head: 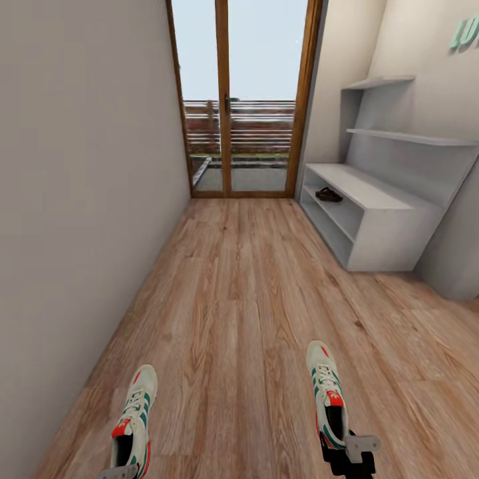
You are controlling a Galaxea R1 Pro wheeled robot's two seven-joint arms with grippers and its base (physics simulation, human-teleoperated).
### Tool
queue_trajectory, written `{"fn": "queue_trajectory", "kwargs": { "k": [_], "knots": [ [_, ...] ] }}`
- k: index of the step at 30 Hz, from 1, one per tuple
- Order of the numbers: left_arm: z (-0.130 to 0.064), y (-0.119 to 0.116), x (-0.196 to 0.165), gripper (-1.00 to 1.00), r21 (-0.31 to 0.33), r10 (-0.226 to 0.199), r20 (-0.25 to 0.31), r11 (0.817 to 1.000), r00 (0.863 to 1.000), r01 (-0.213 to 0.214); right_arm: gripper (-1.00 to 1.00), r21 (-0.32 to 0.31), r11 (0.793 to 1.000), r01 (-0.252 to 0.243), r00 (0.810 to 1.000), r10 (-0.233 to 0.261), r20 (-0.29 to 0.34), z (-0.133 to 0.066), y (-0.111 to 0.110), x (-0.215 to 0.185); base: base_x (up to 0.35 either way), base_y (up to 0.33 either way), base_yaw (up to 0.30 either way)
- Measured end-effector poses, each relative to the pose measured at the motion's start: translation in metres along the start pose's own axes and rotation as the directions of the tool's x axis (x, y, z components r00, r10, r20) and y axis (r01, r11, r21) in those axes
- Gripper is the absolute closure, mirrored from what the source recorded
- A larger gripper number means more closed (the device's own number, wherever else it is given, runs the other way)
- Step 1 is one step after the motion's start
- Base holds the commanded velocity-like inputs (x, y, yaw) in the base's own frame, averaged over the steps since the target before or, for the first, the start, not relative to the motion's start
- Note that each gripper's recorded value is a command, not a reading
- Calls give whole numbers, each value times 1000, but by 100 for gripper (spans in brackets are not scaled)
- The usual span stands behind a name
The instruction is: Pick up the two gym shoes and the two sandals from the corridor floor and place them onto the hallstand (shoe rack) in the corridor, making sure they are on the rack and not on the floor. Arrange them so the two gym shoes are next to each other and the two sandals are next to each other.
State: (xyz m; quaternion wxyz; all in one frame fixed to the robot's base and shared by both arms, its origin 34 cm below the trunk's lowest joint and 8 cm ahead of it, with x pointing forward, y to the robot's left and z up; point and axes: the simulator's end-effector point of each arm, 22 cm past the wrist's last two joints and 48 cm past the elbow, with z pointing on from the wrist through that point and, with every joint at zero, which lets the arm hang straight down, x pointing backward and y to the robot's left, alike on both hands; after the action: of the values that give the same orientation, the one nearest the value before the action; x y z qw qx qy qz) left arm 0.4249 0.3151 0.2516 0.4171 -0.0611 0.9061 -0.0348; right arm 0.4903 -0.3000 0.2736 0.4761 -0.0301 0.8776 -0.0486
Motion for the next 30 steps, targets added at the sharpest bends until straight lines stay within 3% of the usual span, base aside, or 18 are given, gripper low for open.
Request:
{"fn": "queue_trajectory", "kwargs": {
  "k": [30],
  "knots": [
    [0, 0, 0, 100, 0, 0, 0, 1000, 1000, 0, 100, -1, 1000, 1, 1000, -1, 0, 0, 0, 0, 338, 0, 0]
  ]
}}
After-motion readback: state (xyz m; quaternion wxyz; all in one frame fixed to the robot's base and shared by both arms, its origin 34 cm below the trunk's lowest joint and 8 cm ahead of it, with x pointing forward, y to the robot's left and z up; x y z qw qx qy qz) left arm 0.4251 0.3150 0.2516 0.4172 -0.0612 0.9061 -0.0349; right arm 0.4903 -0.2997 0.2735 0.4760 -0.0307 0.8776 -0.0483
